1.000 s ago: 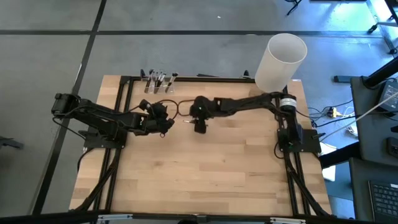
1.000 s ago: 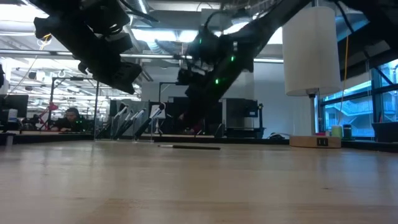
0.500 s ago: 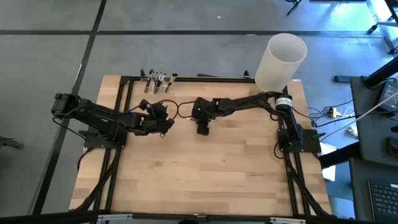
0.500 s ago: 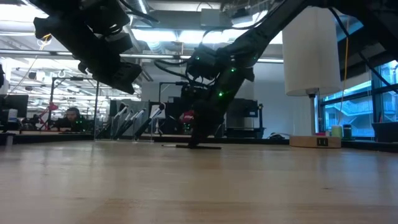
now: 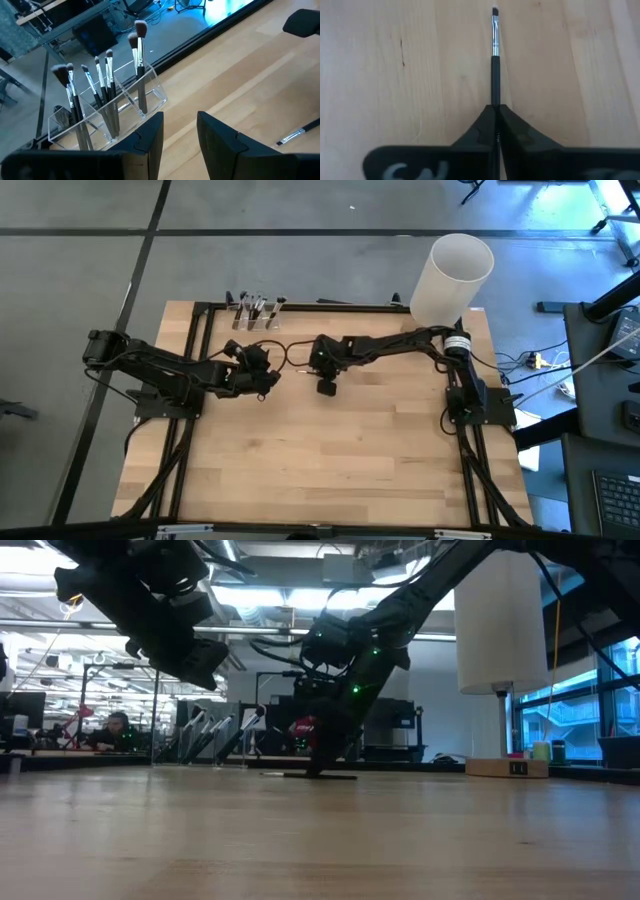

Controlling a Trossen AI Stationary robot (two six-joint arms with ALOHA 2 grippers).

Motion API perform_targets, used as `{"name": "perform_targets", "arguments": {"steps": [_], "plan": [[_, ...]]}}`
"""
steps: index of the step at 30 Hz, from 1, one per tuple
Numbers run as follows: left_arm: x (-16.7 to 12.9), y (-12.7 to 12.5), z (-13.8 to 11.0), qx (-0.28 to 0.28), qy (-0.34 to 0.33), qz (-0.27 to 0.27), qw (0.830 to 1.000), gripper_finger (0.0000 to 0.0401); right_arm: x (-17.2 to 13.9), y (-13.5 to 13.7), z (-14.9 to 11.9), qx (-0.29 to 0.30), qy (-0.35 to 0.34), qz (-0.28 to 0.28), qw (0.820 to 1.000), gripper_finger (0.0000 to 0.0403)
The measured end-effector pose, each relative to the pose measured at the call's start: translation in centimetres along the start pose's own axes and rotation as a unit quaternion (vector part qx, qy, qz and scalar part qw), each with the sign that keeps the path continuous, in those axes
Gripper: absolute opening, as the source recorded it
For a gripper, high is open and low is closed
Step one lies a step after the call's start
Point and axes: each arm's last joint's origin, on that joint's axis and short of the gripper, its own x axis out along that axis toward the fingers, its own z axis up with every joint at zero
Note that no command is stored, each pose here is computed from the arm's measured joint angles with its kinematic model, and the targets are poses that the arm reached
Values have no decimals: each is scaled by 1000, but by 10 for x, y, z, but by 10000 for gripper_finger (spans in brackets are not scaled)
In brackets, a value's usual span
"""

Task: Put items in baskets/containers
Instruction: Put the black eyeshadow brush into the transparent organizer

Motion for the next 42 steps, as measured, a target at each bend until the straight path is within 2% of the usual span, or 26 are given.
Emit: {"name": "perform_targets", "arguments": {"steps": [5,11,16,19,21,23,26,29,31,34,39,42], "plan": [[0,0,0,-18,5,-5,1000,114,-25,-2,8,0,-21,-29,999,7],[0,2,-3,-26,16,-2,1000,114,-88,-12,30,5,-108,-62,992,2],[1,4,-9,-33,24,4,999,114,-128,-20,28,21,-141,-73,987,8],[6,4,-20,-46,13,-6,999,114,-133,-25,16,41,-119,-76,989,13],[12,2,-26,-53,8,-43,998,114,-129,-26,5,49,-76,-77,993,14],[20,1,-30,-50,4,-116,992,114,-127,-24,-5,51,-35,-85,994,15],[26,-1,-25,-39,-30,-231,972,114,-130,-18,-20,55,7,-90,994,15],[30,-4,-14,-8,-45,-278,959,113,-141,-9,-35,55,8,-87,995,16],[34,-8,-4,21,-33,-291,956,113,-157,-5,-44,57,-23,-88,994,16],[49,-20,13,65,-5,-313,947,113,-186,-1,-56,59,-106,-96,988,16],[79,-49,35,164,44,-358,918,113,-227,0,-77,83,-267,-110,954,16],[95,-65,44,233,91,-365,897,113,-235,3,-94,90,-298,-109,944,16]]}}
